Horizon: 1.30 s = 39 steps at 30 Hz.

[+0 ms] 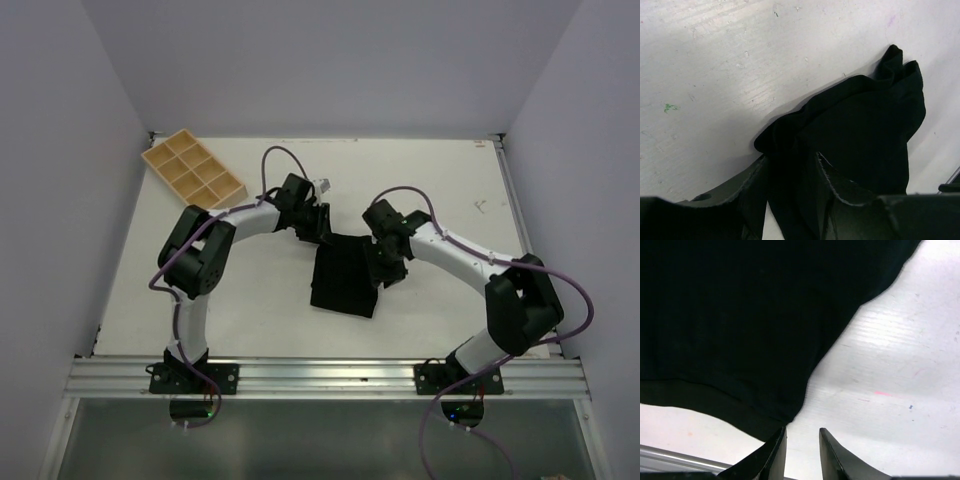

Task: Roll the underwear
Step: Fold the underwear

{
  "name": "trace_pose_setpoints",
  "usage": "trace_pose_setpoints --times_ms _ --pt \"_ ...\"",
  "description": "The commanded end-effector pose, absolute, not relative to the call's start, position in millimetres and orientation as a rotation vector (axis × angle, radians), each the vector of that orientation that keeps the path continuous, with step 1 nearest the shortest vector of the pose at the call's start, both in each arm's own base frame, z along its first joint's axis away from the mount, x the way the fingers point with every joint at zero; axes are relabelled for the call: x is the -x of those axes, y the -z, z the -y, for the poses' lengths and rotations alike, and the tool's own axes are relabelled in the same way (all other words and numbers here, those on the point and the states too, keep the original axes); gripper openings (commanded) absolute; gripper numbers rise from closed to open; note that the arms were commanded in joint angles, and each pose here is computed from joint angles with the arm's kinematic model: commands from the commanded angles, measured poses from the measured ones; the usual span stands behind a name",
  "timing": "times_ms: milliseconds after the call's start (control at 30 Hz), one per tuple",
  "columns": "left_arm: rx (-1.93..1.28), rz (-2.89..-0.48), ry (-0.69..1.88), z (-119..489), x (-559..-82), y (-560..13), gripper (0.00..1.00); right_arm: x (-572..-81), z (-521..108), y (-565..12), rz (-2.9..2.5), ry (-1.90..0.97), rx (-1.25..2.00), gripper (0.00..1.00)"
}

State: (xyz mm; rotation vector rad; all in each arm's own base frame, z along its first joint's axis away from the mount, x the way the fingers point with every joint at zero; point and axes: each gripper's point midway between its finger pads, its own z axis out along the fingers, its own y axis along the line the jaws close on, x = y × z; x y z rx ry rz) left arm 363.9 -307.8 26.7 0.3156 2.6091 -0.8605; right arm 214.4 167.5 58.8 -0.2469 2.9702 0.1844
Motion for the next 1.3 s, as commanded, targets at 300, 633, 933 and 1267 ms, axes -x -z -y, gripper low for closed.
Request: trace_pose_setpoints --times_ms 300,633,933,1267 --pt "-0.245 -2.623 0.622 272 -379 -33 0.22 -187 -233 -65 -2.868 -0.219 0.164 0.36" --pt "-0.167 -2.655 0.519 246 -367 -31 0.17 -158 -215 -47 -2.888 -0.234 0.093 0.35" --pt "0.036 -2.665 0.437 222 -345 -41 0.18 -182 -205 -20 -2.891 -0.076 0.157 0.34" --pt "0.185 -2.653 0.456 213 -329 -54 0.36 -235 -169 -41 -2.859 0.028 0.141 0.34"
